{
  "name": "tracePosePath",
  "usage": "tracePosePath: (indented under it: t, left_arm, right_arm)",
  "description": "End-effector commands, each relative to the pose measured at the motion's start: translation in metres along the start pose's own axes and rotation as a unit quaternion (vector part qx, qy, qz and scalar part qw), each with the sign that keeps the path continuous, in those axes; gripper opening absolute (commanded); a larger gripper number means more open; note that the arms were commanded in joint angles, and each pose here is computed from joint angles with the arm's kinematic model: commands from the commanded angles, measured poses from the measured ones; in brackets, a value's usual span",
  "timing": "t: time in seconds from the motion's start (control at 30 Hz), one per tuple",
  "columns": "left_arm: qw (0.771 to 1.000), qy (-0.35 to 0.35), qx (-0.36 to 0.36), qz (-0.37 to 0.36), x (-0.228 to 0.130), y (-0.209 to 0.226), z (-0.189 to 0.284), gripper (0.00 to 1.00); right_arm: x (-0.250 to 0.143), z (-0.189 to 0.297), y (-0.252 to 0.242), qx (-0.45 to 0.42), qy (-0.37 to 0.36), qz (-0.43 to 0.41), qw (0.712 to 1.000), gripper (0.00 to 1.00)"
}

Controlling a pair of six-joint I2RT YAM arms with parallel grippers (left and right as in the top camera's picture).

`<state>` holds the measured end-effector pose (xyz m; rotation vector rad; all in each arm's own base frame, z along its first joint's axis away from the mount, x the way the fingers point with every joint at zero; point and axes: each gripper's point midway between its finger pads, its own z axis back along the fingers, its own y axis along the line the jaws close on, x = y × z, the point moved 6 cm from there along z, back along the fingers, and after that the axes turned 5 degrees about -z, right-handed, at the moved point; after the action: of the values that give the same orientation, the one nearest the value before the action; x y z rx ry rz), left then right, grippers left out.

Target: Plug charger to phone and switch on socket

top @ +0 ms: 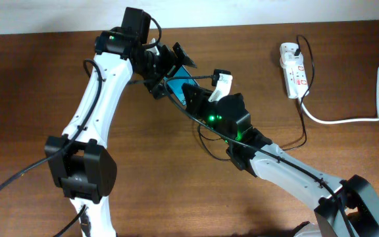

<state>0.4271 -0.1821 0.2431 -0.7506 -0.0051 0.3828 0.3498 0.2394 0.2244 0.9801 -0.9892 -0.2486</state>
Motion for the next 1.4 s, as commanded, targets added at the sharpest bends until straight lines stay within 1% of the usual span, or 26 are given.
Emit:
tracePosePath:
  t: [0.0,0.03,0.13,0.17,0.23,0.3,0.33,0.4,0.43,0.47,0.53,0.6,0.63,0.7,0.77,0.8,0.83,0.9,0.93,1.0,1.03,1.07,1.13,1.2,1.3,1.37]
  left_arm:
    - [0.999,0.006,-0.021,-0.031,-0.002,-0.008,0.007,0.99]
    - [0.999,0.001,-0.021,-0.049,0.003,-0.004,0.011,0.99]
    - [0.997,-0.01,-0.034,-0.062,0.018,0.007,0.026,0.99]
    - [0.996,-0.009,-0.045,-0.083,0.021,0.01,0.031,0.99]
    - [0.989,-0.004,-0.047,-0.142,0.017,0.013,0.039,0.99]
    - [0.978,-0.003,-0.037,-0.204,-0.002,0.01,0.058,0.99]
    - [0.972,-0.028,-0.024,-0.233,-0.012,0.004,0.077,0.99]
    - [0.96,-0.072,-0.016,-0.271,-0.029,-0.007,0.107,0.99]
    - [0.949,-0.104,-0.009,-0.297,-0.042,-0.014,0.128,0.99]
    - [0.94,-0.126,-0.01,-0.316,-0.054,-0.02,0.145,0.99]
    - [0.922,-0.165,-0.027,-0.349,-0.088,-0.031,0.181,0.99]
    - [0.909,-0.186,-0.031,-0.371,-0.117,-0.033,0.205,0.99]
    - [0.906,-0.209,-0.006,-0.368,-0.137,-0.025,0.223,0.99]
    - [0.896,-0.25,0.032,-0.366,-0.173,-0.009,0.25,0.99]
    - [0.869,-0.314,0.038,-0.381,-0.212,-0.001,0.283,0.99]
    - [0.86,-0.337,0.046,-0.381,-0.226,0.005,0.294,0.99]
    - [0.856,-0.348,0.054,-0.379,-0.237,0.012,0.3,0.99]
    - [0.857,-0.356,0.086,-0.363,-0.259,0.037,0.305,0.99]
    - [0.856,-0.36,0.099,-0.357,-0.265,0.048,0.303,0.99]
    - [0.854,-0.388,0.121,-0.325,-0.269,0.072,0.297,0.99]
    - [0.849,-0.406,0.101,-0.323,-0.266,0.081,0.285,0.99]
    - [0.851,-0.416,0.085,-0.309,-0.256,0.091,0.268,0.99]
    - [0.884,-0.385,0.067,-0.256,-0.223,0.112,0.217,0.99]
    - [0.899,-0.363,0.026,-0.245,-0.2,0.111,0.186,0.99]
    - [0.911,-0.365,-0.007,-0.191,-0.159,0.108,0.157,0.99]
    - [0.932,-0.342,-0.022,-0.118,-0.14,0.107,0.14,0.99]
  right_arm:
    - [0.008,0.002,0.001,-0.001,-0.002,0.003,1.0,0.04]
    - [0.016,0.005,-0.006,-0.013,0.0,0.0,1.0,0.04]
    - [0.04,0.018,-0.022,-0.046,-0.018,-0.009,0.999,0.04]
    - [0.044,0.025,-0.035,-0.08,-0.01,-0.017,0.997,0.04]
    - [0.05,0.043,-0.041,-0.115,-0.004,-0.023,0.993,0.04]
    - [0.065,0.077,-0.031,-0.132,-0.012,-0.027,0.991,0.04]
    - [0.071,0.103,-0.023,-0.141,-0.016,-0.031,0.989,0.04]
    - [0.074,0.136,-0.014,-0.15,-0.018,-0.035,0.988,0.04]
    - [0.074,0.162,-0.002,-0.142,-0.026,-0.033,0.989,0.04]
    - [0.073,0.176,0.003,-0.138,-0.03,-0.038,0.989,0.04]
    - [0.064,0.206,0.006,-0.147,-0.03,-0.101,0.983,0.04]
    - [0.053,0.212,0.002,-0.161,-0.008,-0.158,0.974,0.04]
    - [0.047,0.208,0.004,-0.15,0.018,-0.172,0.974,0.04]
    - [0.042,0.202,0.002,-0.151,0.034,-0.239,0.959,0.04]
    - [0.032,0.188,-0.002,-0.158,0.071,-0.302,0.937,0.04]
    - [0.03,0.177,-0.001,-0.148,0.093,-0.311,0.934,0.04]
    - [0.028,0.167,0.002,-0.132,0.116,-0.314,0.933,0.04]
    - [0.022,0.143,0.002,-0.105,0.165,-0.322,0.926,0.04]
    - [0.017,0.137,-0.003,-0.112,0.181,-0.323,0.922,0.04]
    - [0.01,0.131,-0.008,-0.11,0.21,-0.297,0.925,0.04]
    - [0.01,0.131,-0.007,-0.106,0.21,-0.296,0.926,0.04]
    - [0.013,0.129,-0.002,-0.089,0.211,-0.292,0.929,0.04]
    - [0.017,0.127,0.004,-0.07,0.206,-0.295,0.93,0.04]
    - [0.019,0.126,0.004,-0.076,0.197,-0.325,0.922,0.04]
    - [0.021,0.121,0.001,-0.107,0.153,-0.386,0.903,0.04]
    - [0.025,0.11,0.019,-0.075,0.102,-0.363,0.923,0.04]
